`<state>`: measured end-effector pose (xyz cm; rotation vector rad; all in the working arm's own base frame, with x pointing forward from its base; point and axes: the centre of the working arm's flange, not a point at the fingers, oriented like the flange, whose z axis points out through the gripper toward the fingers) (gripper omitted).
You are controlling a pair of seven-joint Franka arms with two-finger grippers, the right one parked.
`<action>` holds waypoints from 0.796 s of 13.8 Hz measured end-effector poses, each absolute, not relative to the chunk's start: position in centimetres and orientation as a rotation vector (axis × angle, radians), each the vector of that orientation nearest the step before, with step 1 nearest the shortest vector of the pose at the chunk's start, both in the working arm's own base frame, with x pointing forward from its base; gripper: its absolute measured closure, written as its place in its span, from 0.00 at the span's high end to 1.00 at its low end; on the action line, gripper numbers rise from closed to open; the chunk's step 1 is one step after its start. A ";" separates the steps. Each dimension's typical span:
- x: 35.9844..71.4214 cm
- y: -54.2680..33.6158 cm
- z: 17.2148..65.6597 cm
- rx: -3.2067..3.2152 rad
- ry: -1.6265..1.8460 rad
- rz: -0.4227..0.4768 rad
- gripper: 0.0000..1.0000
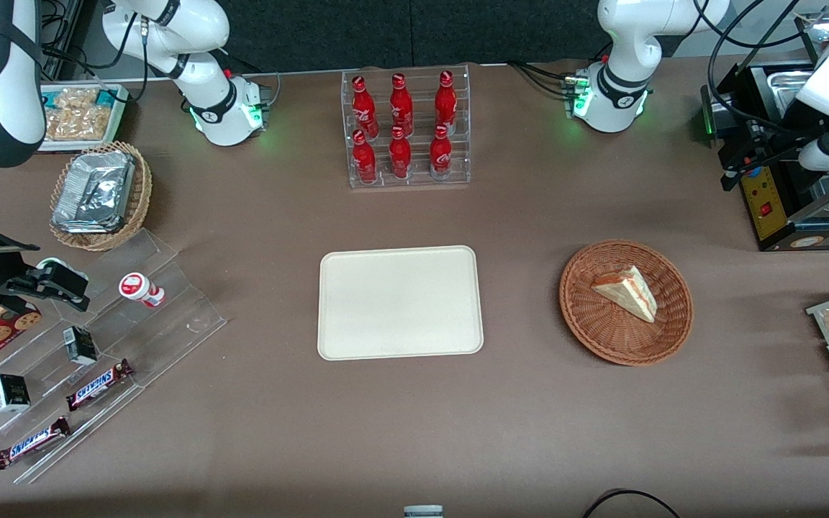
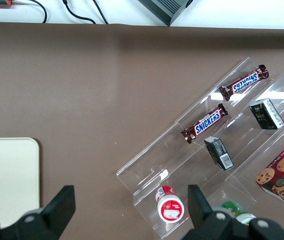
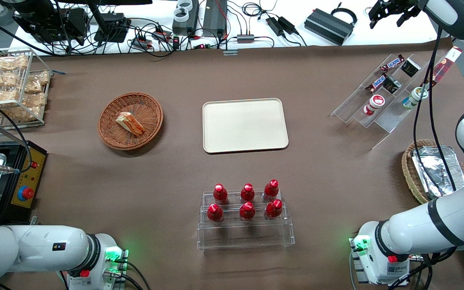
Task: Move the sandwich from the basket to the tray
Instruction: 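Move the left gripper over the sandwich in the wicker basket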
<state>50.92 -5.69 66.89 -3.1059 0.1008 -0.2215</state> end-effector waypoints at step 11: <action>54.9 -4.9 53.4 -3.004 -0.792 0.037 1.00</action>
